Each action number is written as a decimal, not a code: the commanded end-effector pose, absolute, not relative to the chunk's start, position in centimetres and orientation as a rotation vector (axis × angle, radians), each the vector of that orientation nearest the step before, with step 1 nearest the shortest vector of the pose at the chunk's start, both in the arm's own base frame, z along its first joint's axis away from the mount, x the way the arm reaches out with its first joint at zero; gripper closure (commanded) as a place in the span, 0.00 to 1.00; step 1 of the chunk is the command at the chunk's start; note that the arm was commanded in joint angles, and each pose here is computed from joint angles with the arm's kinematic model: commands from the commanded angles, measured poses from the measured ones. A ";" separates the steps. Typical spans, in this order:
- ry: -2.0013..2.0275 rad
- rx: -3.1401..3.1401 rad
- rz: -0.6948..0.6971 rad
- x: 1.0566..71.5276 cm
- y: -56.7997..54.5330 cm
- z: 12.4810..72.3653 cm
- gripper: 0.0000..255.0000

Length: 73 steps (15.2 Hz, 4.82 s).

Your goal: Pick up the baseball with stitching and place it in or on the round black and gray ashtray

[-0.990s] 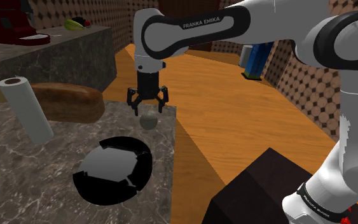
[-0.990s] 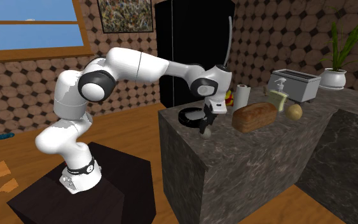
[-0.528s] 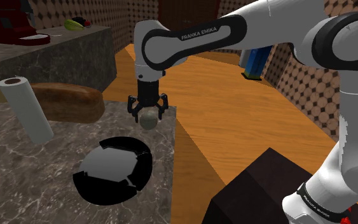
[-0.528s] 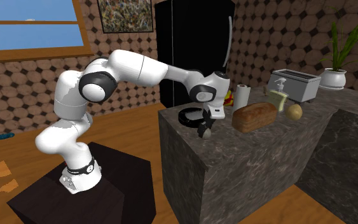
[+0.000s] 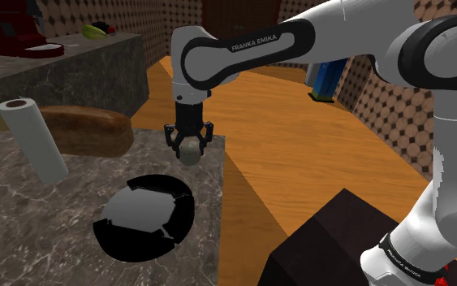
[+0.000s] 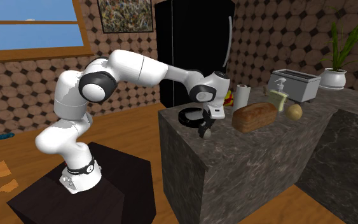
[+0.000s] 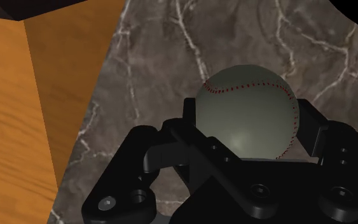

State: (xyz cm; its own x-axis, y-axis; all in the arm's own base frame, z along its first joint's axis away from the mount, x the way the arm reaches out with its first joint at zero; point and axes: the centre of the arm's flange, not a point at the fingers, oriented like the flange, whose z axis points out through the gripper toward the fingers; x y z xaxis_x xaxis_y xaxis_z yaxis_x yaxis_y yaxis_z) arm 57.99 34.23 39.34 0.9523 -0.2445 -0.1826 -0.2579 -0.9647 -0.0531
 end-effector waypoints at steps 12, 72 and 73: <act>0.390 -3.029 0.269 58.0 34.2 41.9 1.00; 0.390 -3.029 0.269 46.4 51.2 43.8 0.00; 0.390 -3.029 0.269 46.6 51.1 45.1 0.00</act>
State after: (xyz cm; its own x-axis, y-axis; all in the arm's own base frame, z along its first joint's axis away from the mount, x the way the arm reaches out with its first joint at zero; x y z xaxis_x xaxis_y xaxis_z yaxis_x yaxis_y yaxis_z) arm 46.58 51.14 44.20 0.9523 -0.2445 -0.1828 -0.2580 -0.9647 -0.0537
